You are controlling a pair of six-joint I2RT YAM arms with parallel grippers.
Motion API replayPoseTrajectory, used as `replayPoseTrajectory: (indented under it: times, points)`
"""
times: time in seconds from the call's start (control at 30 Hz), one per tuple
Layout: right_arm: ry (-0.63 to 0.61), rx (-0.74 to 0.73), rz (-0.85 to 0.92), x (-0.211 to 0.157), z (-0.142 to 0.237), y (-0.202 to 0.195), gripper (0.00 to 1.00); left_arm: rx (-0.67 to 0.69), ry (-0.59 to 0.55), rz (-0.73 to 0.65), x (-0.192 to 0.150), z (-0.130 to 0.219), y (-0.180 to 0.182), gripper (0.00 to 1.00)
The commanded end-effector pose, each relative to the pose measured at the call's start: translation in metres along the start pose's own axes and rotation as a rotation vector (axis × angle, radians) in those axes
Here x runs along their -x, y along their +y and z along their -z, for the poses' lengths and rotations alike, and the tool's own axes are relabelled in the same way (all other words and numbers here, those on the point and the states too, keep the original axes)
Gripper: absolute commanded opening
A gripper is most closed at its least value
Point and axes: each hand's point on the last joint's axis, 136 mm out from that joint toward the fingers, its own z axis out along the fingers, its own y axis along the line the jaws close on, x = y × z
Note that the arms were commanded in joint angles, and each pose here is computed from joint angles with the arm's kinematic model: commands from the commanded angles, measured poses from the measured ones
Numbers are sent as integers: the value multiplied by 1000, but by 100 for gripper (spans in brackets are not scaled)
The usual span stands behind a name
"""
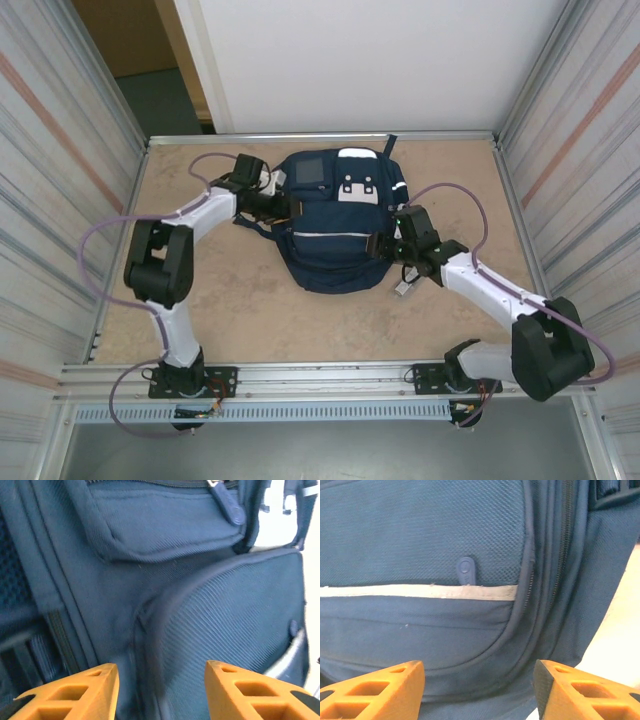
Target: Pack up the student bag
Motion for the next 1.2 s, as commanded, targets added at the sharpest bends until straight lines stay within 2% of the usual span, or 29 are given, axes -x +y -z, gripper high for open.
replayPoseTrajectory:
  times: [0.0,0.03,0.13,0.2,0.23,0.37,0.5,0.63,0.8,0.9,1.03,1.17]
  points:
    - [34,14,-77,7,-12,-5,58,-14,56,-63,-4,-10,-2,46]
    - [44,25,-91,9,-15,-6,57,-29,67,-59,-7,-15,-1,43]
    - [86,66,-130,16,-32,-6,50,-85,95,-40,-16,-24,-4,23]
    - [104,97,-133,20,-42,-3,41,-87,112,-36,-25,-23,-2,4]
    - [106,103,-128,24,-46,-2,39,-63,112,-29,-29,-21,2,0]
    - [133,120,-66,35,-67,6,22,-24,66,23,-48,-4,11,0]
    - [141,133,-46,46,-88,12,19,-52,35,103,-71,15,6,0]
    - [119,146,-7,68,-114,19,18,-97,40,258,-96,19,4,0]
    - [88,180,39,111,-147,32,20,-47,-4,480,-116,19,14,0]
    - [35,177,45,137,-147,43,33,-83,-68,570,-110,22,9,0]
    - [-62,126,24,153,-116,53,43,-113,-114,624,-100,26,-9,0]
    - [-113,75,-64,128,-67,58,47,-141,-151,682,-87,33,-24,0]
